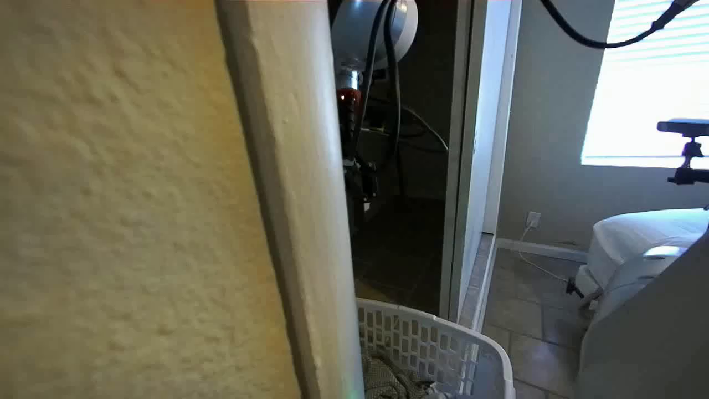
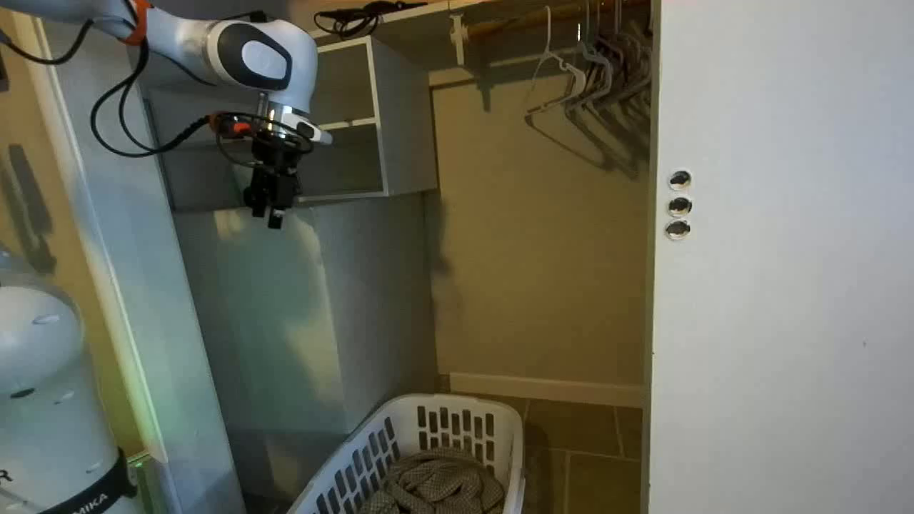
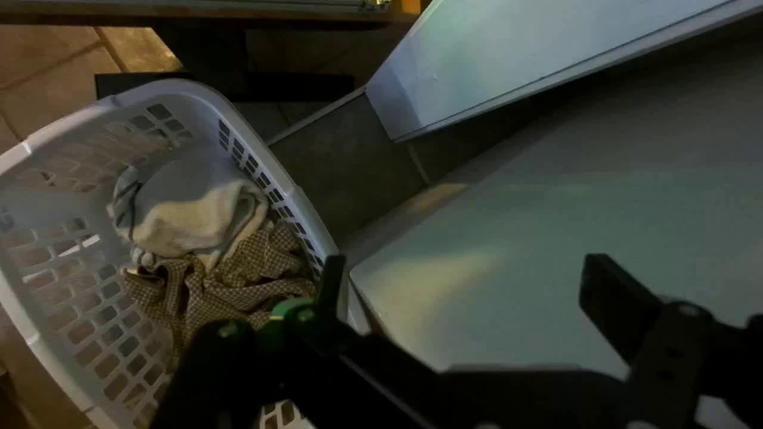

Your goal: Remove the utensil from the top shelf and out it on the bottom shelf

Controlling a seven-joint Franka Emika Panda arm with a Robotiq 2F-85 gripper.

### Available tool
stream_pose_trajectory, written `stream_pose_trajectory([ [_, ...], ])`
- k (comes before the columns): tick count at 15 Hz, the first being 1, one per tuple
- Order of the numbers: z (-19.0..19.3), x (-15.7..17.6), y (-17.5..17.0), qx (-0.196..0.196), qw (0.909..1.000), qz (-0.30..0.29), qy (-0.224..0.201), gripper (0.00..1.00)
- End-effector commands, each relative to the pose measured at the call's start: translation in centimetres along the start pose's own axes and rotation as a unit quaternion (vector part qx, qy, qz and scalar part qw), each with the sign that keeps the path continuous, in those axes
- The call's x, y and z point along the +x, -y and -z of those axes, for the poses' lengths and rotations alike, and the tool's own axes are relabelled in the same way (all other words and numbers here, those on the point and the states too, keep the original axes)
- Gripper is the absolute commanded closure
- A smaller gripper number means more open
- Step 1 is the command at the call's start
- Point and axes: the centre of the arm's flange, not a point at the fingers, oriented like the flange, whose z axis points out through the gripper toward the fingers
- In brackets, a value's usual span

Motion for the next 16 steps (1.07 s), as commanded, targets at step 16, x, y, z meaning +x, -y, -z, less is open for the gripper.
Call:
stream_pose_trajectory([
  [16,8.2,-2.1,5.2,-0.084,0.9732,0.039,-0.210,0.00],
])
